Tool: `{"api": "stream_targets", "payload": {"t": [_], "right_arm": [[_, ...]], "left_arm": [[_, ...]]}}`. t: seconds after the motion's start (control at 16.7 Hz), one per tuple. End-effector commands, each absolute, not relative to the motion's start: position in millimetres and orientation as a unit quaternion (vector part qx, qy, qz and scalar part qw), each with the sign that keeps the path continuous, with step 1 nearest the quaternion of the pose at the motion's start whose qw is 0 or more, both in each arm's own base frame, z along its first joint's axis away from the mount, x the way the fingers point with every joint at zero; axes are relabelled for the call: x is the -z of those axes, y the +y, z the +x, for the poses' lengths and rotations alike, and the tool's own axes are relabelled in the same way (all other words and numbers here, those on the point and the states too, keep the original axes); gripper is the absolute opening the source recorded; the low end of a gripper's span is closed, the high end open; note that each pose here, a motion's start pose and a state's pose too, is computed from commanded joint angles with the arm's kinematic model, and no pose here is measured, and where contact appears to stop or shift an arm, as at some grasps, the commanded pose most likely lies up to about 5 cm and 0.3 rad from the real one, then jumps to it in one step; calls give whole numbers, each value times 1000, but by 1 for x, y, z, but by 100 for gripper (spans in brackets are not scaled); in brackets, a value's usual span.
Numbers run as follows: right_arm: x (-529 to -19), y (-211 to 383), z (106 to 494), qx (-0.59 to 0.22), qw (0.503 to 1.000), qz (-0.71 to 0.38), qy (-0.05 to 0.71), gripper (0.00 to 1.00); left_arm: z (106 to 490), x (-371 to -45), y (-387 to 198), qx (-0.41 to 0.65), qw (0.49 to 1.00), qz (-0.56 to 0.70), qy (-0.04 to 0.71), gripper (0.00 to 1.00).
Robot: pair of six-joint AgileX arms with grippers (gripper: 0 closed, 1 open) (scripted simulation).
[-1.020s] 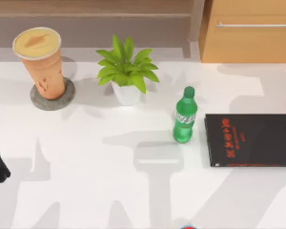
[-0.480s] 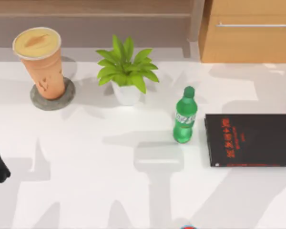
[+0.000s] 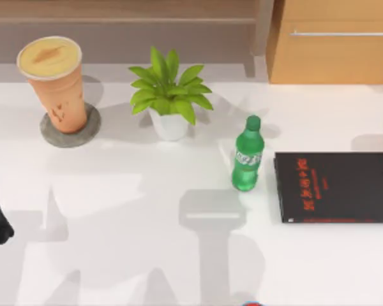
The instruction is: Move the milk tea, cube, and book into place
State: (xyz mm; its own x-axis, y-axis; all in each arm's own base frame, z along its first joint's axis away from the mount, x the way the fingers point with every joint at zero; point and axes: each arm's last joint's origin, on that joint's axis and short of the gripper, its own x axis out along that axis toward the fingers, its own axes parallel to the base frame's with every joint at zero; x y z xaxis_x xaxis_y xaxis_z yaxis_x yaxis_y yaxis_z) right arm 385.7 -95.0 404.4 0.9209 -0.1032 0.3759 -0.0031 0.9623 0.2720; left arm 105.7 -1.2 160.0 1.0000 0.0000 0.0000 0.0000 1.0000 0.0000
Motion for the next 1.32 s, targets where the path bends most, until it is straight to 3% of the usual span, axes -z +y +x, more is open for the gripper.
{"api": "stream_targets", "payload": {"t": [0.24, 0.54, 0.78, 1.02, 1.32], "right_arm": [[-417, -17, 345, -32, 918, 321, -229, 0], [-347, 71, 305, -77, 813, 565, -121, 0], [-239, 112, 274, -1, 738, 674, 20, 0], [-139, 118, 228, 120, 696, 699, 117, 0], [-88, 113, 187, 192, 682, 685, 172, 0]], "left_arm": [[106, -160, -1, 0, 1000, 0, 0, 100], [106, -160, -1, 0, 1000, 0, 0, 100], [106, -160, -1, 0, 1000, 0, 0, 100], [106, -160, -1, 0, 1000, 0, 0, 100], [106, -160, -1, 0, 1000, 0, 0, 100]]}}
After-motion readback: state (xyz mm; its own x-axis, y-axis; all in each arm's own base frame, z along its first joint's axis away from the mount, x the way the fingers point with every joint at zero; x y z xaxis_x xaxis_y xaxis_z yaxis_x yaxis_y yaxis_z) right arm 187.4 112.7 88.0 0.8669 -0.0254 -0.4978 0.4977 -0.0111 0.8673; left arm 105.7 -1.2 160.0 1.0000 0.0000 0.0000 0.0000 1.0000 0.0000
